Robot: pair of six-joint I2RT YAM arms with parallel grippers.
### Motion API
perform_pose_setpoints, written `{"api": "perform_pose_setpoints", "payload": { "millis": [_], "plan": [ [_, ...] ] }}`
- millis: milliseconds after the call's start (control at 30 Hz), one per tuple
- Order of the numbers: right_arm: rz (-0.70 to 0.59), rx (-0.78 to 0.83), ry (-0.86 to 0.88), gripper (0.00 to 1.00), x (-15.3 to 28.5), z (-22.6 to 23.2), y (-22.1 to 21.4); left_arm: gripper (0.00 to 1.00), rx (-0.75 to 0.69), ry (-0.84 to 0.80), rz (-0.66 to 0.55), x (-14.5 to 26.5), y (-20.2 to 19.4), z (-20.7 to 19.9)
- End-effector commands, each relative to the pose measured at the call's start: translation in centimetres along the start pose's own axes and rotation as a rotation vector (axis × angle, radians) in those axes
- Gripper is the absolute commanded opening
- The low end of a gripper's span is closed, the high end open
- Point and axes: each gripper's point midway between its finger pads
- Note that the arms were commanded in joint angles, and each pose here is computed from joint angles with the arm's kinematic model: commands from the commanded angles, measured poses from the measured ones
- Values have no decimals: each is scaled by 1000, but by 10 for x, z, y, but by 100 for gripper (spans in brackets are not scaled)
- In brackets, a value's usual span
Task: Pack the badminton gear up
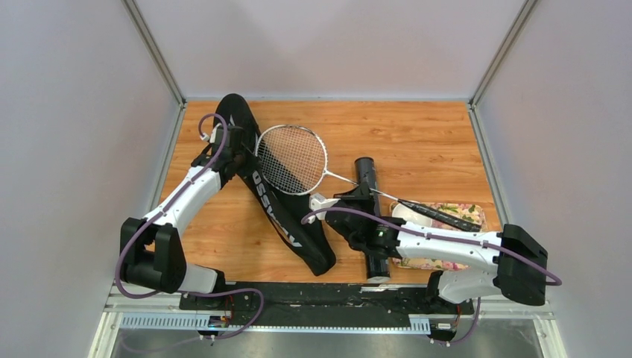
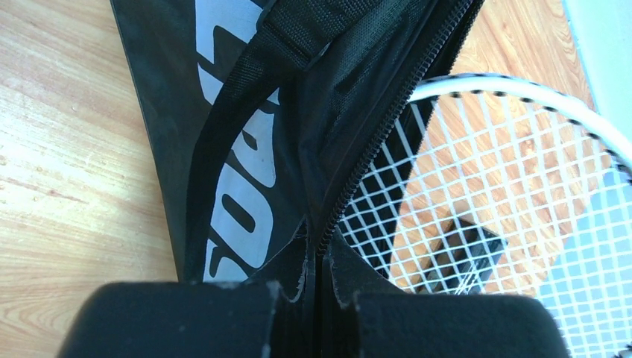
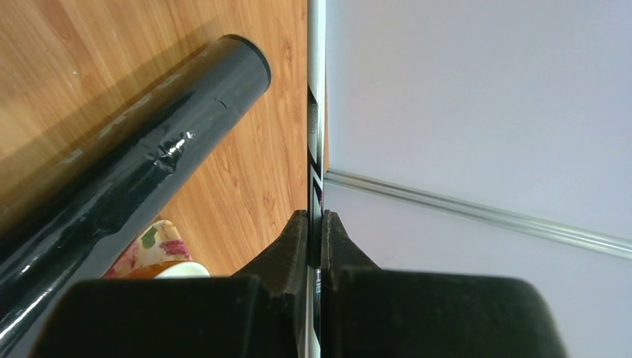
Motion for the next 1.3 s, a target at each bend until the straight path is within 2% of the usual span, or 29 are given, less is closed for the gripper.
{"api": "perform_pose_setpoints", "payload": {
  "millis": [0,200,233,333,467,500,600,700,933,1133,1200,1233,1267],
  "plan": [
    [-67,-27,-10,0,1,-1,28,0,34,-73,-55,11,18,-20],
    [-121,-129,16,0,-4,-10,74,0,66,-140,-61,13,12,-26],
    [-108,-104,51,0,-8,1,79,0,70,-183,-55,17,11,-32],
    [-103,-163,68,0,-19,10,101,0,87,-307,-40,21,1,-47],
    [-91,-228,149,0,-26,33,115,0,110,-425,-23,22,-15,-53],
    [-85,-274,161,0,-26,39,115,0,109,-474,-56,25,-9,-60],
    [-90,-326,199,0,-25,48,110,0,99,-532,-59,29,-13,-62],
    [-122,-376,239,0,-23,59,111,0,56,-623,-83,38,-11,-74],
    [-202,-500,351,0,-26,67,135,0,-82,-707,-122,55,11,-100],
    [-167,-682,313,0,-55,39,164,0,-30,-760,-49,60,-13,-98],
    [-113,-753,308,0,-70,49,171,0,-48,-777,-21,61,-22,-99],
    [-96,-789,291,0,-73,37,179,0,-48,-773,-5,58,-28,-95],
    [-48,-789,297,0,-87,50,176,0,-35,-776,11,58,-32,-94]
  ]
}}
Point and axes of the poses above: each gripper's point midway between its finger pads, its own x axis back along the fingers, its own z axis along the line the jaws close on, y = z × x, and after that the axes turned 14 degrees about -x, right-handed
